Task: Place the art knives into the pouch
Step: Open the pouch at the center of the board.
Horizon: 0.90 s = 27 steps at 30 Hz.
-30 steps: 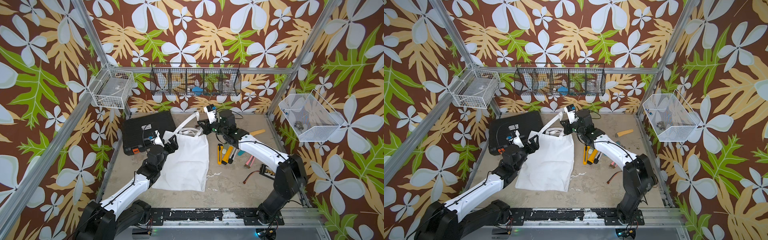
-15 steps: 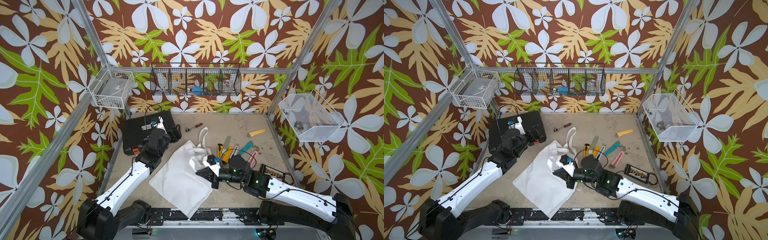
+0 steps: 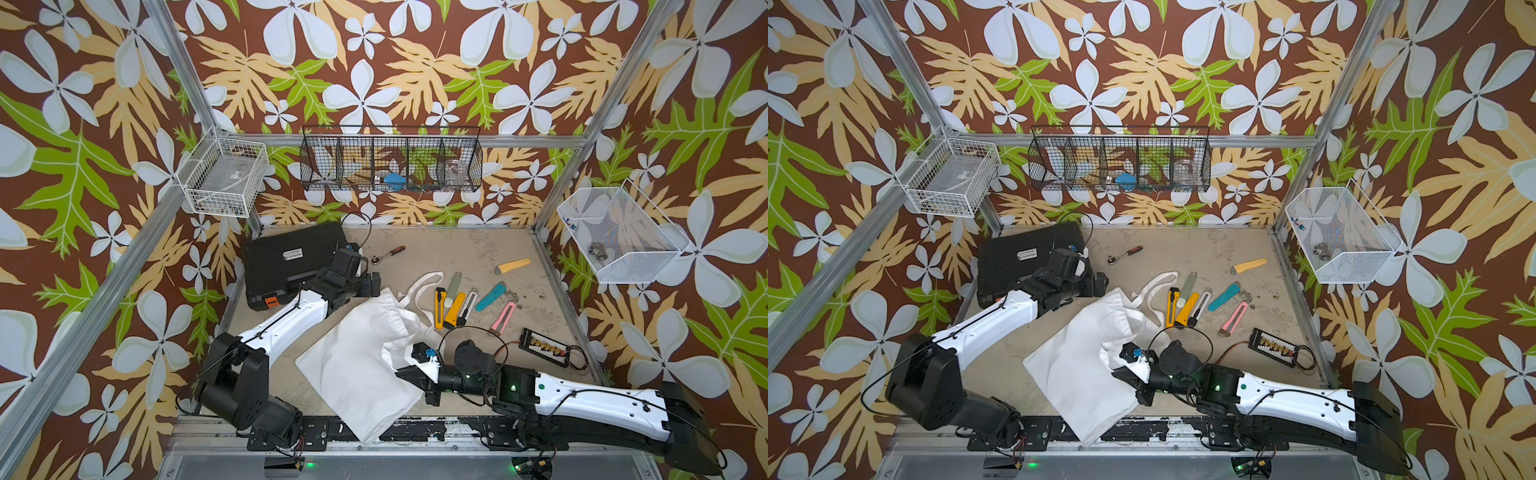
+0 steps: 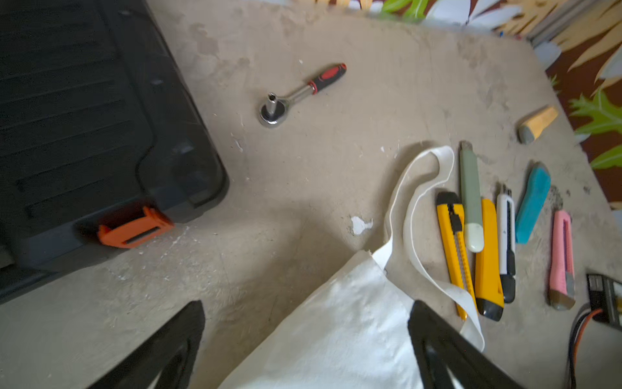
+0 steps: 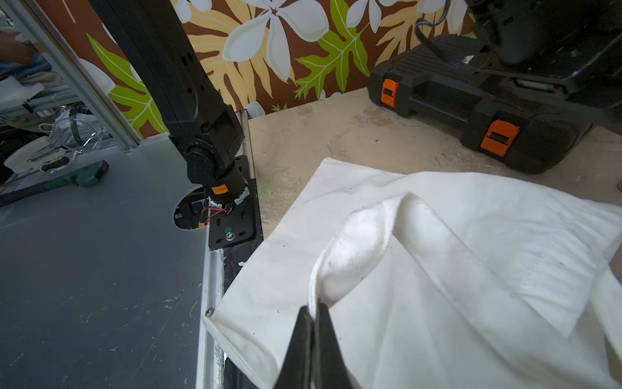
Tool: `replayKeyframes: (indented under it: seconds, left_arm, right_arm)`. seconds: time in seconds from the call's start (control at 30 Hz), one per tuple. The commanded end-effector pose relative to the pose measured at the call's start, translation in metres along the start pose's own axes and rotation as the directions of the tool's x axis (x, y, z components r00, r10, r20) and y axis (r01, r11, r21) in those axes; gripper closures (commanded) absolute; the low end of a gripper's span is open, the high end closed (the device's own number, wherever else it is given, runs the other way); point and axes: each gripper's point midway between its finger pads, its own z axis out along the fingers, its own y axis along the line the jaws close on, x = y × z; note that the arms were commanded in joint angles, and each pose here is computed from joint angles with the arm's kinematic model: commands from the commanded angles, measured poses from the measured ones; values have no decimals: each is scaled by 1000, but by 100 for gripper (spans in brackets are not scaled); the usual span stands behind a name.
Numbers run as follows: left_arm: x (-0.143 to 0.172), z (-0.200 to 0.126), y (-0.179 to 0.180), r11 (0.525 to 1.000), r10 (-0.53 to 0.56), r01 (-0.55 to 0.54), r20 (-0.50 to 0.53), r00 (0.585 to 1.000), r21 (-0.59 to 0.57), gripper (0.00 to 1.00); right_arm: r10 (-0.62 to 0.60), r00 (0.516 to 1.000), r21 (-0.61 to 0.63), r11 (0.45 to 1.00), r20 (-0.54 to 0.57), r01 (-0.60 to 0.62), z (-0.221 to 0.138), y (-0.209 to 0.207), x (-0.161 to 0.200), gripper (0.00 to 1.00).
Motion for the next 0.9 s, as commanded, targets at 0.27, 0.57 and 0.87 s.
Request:
replayKeyframes:
  seconds: [0.27, 0.57, 0.87]
  left_arm:
    - [24, 33, -24, 989, 135, -123, -171, 976, 78, 0]
    - [79, 68, -32, 980, 191, -161, -330, 925, 117, 1]
    - [35, 57, -47, 985, 158, -135, -235, 959, 111, 100]
  right_arm:
    - [0, 998, 102, 995, -62, 6, -4, -18, 18, 100]
    - [11, 995, 102, 995, -103, 0, 4, -19, 31, 100]
    - [22, 996, 149, 989, -88, -8, -1, -27, 34, 100]
